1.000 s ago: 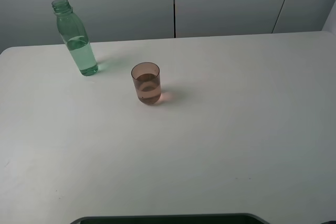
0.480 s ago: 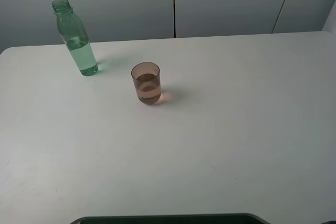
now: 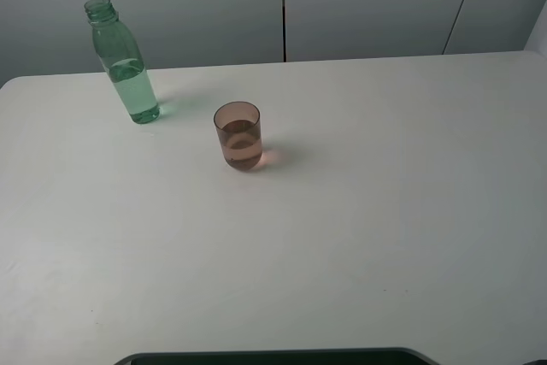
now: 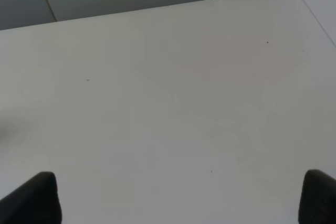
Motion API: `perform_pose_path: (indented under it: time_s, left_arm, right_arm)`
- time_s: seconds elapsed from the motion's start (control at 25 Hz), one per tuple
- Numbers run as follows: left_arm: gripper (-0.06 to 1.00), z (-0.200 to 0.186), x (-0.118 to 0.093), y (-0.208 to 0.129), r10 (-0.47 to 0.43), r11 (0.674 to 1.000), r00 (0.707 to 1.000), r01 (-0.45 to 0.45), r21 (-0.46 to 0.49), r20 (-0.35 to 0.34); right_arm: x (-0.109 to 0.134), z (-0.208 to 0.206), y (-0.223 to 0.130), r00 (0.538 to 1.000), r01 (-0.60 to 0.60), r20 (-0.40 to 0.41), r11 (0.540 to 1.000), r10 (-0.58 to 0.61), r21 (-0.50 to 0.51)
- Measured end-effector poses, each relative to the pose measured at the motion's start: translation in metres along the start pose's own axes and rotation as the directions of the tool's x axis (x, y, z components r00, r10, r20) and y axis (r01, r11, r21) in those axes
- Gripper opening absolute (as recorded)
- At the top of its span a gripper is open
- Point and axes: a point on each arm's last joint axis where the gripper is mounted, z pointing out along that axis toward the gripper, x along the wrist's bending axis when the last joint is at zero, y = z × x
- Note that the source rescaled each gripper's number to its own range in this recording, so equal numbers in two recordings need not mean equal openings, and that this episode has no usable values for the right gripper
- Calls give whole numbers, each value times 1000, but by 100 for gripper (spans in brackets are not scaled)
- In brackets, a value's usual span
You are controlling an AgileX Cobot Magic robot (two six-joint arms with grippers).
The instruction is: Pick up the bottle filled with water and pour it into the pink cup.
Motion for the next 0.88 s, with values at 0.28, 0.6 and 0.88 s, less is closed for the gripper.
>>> perform_pose_path:
  time_s: [0.28, 0.6, 0.88]
  left_arm:
    - [100, 0, 0, -1, 2, 1000, 1000, -2, -1, 3]
    - [100, 0, 0, -1, 2, 1000, 1000, -2, -1, 3]
    - [100, 0, 0, -1, 2, 1000, 1000, -2, -1, 3]
  right_arm:
    - [0, 0, 0, 1000, 0, 0, 1000, 0, 0]
    - [0, 0, 0, 1000, 0, 0, 1000, 0, 0]
    - [0, 0, 0, 1000, 0, 0, 1000, 0, 0]
